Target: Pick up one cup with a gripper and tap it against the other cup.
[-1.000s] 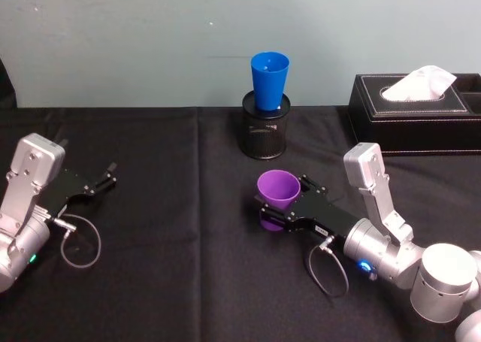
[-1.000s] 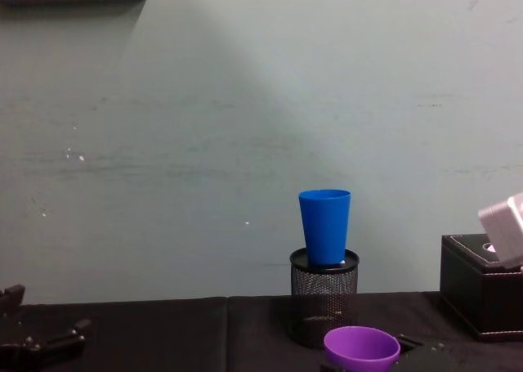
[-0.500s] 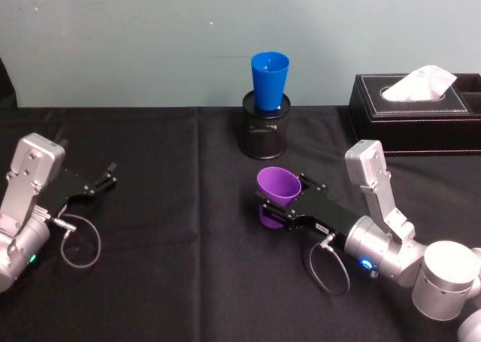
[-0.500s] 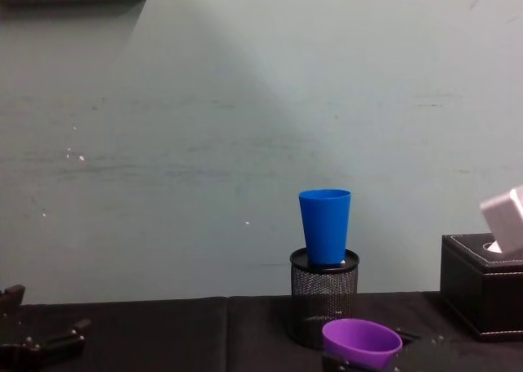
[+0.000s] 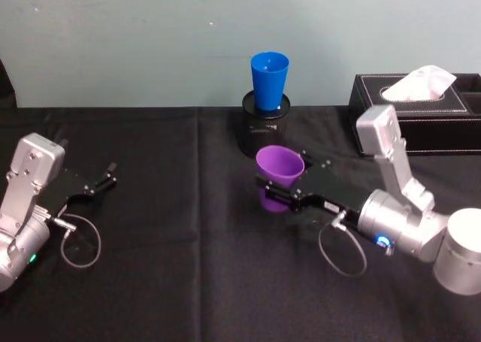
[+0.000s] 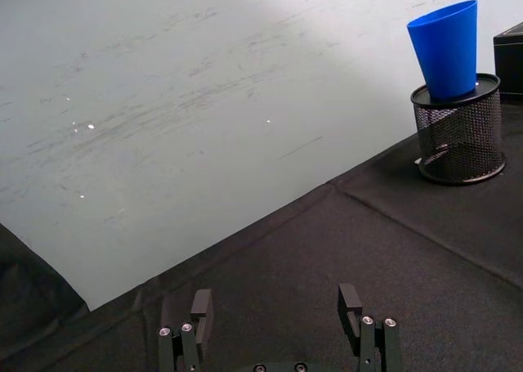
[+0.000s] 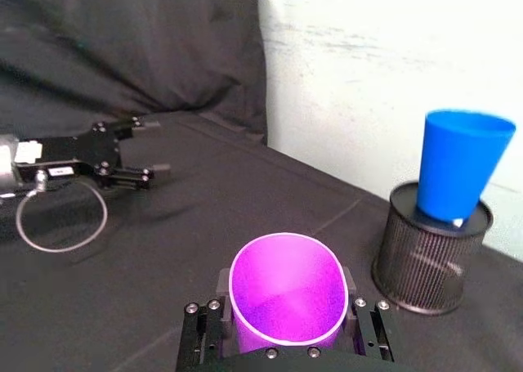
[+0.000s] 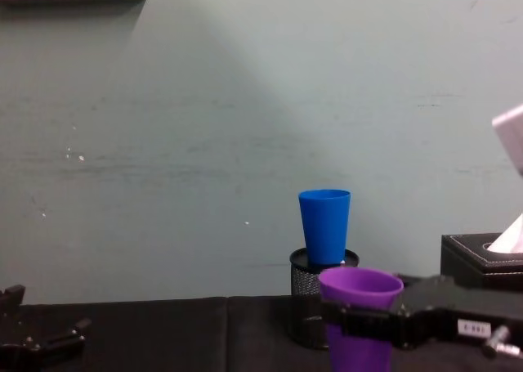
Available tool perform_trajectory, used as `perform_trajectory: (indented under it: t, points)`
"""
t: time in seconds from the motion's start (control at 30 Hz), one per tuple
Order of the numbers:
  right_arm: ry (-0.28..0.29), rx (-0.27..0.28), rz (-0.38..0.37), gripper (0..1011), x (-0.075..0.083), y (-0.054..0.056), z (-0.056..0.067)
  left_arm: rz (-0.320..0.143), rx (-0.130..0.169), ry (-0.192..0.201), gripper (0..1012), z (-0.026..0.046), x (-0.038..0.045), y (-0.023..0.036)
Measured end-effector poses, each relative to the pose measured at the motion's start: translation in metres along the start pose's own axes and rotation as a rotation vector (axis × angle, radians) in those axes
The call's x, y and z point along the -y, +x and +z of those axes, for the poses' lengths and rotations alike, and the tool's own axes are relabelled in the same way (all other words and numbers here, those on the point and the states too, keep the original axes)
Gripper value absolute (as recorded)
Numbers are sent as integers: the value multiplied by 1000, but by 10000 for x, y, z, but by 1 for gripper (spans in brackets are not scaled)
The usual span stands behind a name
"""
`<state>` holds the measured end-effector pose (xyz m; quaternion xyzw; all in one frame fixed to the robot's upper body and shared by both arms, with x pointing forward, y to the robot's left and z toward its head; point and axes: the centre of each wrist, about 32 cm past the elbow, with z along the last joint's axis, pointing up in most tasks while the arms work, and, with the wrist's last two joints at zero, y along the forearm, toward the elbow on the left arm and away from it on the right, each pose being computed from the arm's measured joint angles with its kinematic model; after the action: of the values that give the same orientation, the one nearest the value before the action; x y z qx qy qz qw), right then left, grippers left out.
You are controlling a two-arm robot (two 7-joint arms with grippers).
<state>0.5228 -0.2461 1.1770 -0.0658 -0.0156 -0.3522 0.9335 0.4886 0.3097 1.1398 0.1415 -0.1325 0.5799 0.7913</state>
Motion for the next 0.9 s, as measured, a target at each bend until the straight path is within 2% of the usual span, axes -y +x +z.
perform_trajectory:
  t: [0.2, 0.37, 0.73, 0.9]
  points:
    - [-5, 37, 22, 724, 33, 35, 238, 0, 0, 0, 1000, 0, 0, 0]
    - [13, 55, 32, 724, 61, 64, 447, 0, 0, 0, 1000, 0, 0, 0]
    - [29, 58, 27, 724, 56, 118, 642, 0, 0, 0, 1000, 0, 0, 0]
    - [31, 58, 24, 724, 46, 127, 681, 0, 0, 0, 1000, 0, 0, 0]
